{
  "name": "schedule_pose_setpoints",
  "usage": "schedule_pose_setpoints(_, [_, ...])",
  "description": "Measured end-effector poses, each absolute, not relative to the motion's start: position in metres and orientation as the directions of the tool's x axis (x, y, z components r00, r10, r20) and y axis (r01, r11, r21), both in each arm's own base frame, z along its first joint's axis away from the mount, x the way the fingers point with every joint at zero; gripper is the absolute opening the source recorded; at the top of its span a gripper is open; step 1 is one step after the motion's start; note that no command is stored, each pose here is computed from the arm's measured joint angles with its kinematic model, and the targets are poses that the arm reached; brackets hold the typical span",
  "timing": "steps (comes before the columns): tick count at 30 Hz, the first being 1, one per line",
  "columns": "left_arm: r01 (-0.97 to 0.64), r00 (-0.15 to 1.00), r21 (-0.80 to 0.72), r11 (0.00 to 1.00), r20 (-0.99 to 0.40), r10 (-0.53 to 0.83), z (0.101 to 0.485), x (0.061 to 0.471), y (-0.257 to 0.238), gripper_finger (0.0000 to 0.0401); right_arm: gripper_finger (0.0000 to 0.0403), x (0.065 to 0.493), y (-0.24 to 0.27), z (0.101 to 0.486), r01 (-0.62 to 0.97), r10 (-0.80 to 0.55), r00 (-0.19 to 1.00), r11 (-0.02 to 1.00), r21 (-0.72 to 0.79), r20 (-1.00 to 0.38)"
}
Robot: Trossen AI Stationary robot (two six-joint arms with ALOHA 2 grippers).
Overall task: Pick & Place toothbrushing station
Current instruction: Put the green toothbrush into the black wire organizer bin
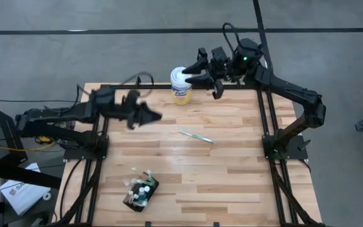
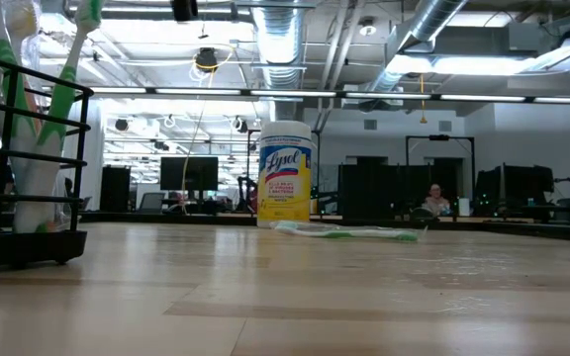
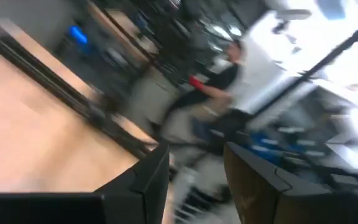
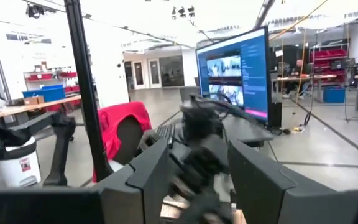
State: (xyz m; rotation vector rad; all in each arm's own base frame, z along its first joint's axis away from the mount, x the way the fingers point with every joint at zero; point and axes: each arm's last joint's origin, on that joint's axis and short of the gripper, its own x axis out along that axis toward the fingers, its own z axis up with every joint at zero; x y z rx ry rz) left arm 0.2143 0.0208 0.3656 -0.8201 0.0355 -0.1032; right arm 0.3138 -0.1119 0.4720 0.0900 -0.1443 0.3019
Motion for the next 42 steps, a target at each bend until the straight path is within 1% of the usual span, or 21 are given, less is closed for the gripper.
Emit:
schedule_pose_setpoints(2, [-0.008, 1.000, -0.666, 0.746, -0.018, -0.005, 0.360, 0.218, 0.044, 0.0148, 0.0159, 0.312, -0.114, 0.476, -0.298, 0.283, 0.945, 0.952, 0.071, 0.164])
schedule_pose_setpoints(5, [-0.167, 0.986, -0.600, 0.782, -0.124, 0.115, 0.340, 0.231, 0.078, 0.0154, 0.0159, 0.308, -0.117, 0.482, -0.290, 0.273, 0.946, 0.954, 0.080, 0.172])
schedule_pose_setpoints(7, [-0.236, 0.968, -0.540, 0.808, -0.201, 0.148, 0.321, 0.242, 0.098, 0.0159, 0.0159, 0.306, -0.119, 0.485, -0.284, 0.266, 0.948, 0.955, 0.085, 0.177])
schedule_pose_setpoints(9, [-0.256, 0.951, -0.466, 0.847, -0.280, 0.133, 0.299, 0.254, 0.115, 0.0165, 0.0159, 0.305, -0.121, 0.485, -0.277, 0.259, 0.952, 0.956, 0.098, 0.164])
schedule_pose_setpoints(11, [-0.237, 0.923, -0.374, 0.897, -0.376, 0.087, 0.276, 0.266, 0.124, 0.0169, 0.0159, 0.305, -0.123, 0.484, -0.268, 0.251, 0.957, 0.957, 0.115, 0.145])
schedule_pose_setpoints(14, [-0.154, 0.855, -0.211, 0.965, -0.518, 0.023, 0.249, 0.281, 0.128, 0.0170, 0.0159, 0.303, -0.126, 0.482, -0.265, 0.251, 0.961, 0.954, 0.139, 0.114])
schedule_pose_setpoints(18, [0.012, 0.727, -0.022, 1.000, -0.687, -0.024, 0.221, 0.295, 0.124, 0.0171, 0.0159, 0.302, -0.129, 0.476, -0.274, 0.267, 0.962, 0.945, 0.178, 0.064])
schedule_pose_setpoints(20, [0.078, 0.710, 0.045, 0.996, -0.703, -0.024, 0.216, 0.302, 0.121, 0.0171, 0.0159, 0.301, -0.131, 0.474, -0.267, 0.264, 0.964, 0.944, 0.192, 0.045])
schedule_pose_setpoints(23, [0.128, 0.705, 0.136, 0.982, -0.709, 0.006, 0.215, 0.312, 0.121, 0.0170, 0.0159, 0.301, -0.131, 0.470, -0.261, 0.264, 0.964, 0.944, 0.199, 0.015])
schedule_pose_setpoints(25, [0.152, 0.680, 0.155, 0.976, -0.733, 0.011, 0.208, 0.315, 0.122, 0.0171, 0.0159, 0.301, -0.131, 0.469, -0.260, 0.264, 0.965, 0.944, 0.201, 0.008])
schedule_pose_setpoints(28, [0.154, 0.674, 0.160, 0.975, -0.738, 0.015, 0.207, 0.322, 0.125, 0.0173, 0.0159, 0.301, -0.131, 0.469, -0.259, 0.264, 0.965, 0.944, 0.204, 0.005])
schedule_pose_setpoints(33, [0.201, 0.604, 0.137, 0.970, -0.797, -0.013, 0.188, 0.326, 0.127, 0.0173, 0.0159, 0.301, -0.131, 0.469, -0.259, 0.264, 0.965, 0.944, 0.205, 0.004])
schedule_pose_setpoints(35, [0.212, 0.610, 0.142, 0.967, -0.792, -0.018, 0.185, 0.331, 0.128, 0.0173, 0.0159, 0.301, -0.131, 0.469, -0.259, 0.264, 0.965, 0.944, 0.205, 0.004])
schedule_pose_setpoints(39, [0.251, 0.571, 0.121, 0.960, -0.820, -0.046, 0.171, 0.338, 0.123, 0.0173, 0.0159, 0.302, -0.130, 0.469, -0.259, 0.264, 0.965, 0.944, 0.202, 0.004])
schedule_pose_setpoints(42, [0.290, 0.588, 0.145, 0.946, -0.807, -0.056, 0.173, 0.347, 0.117, 0.0173, 0.0159, 0.302, -0.130, 0.469, -0.259, 0.264, 0.965, 0.944, 0.202, 0.004])
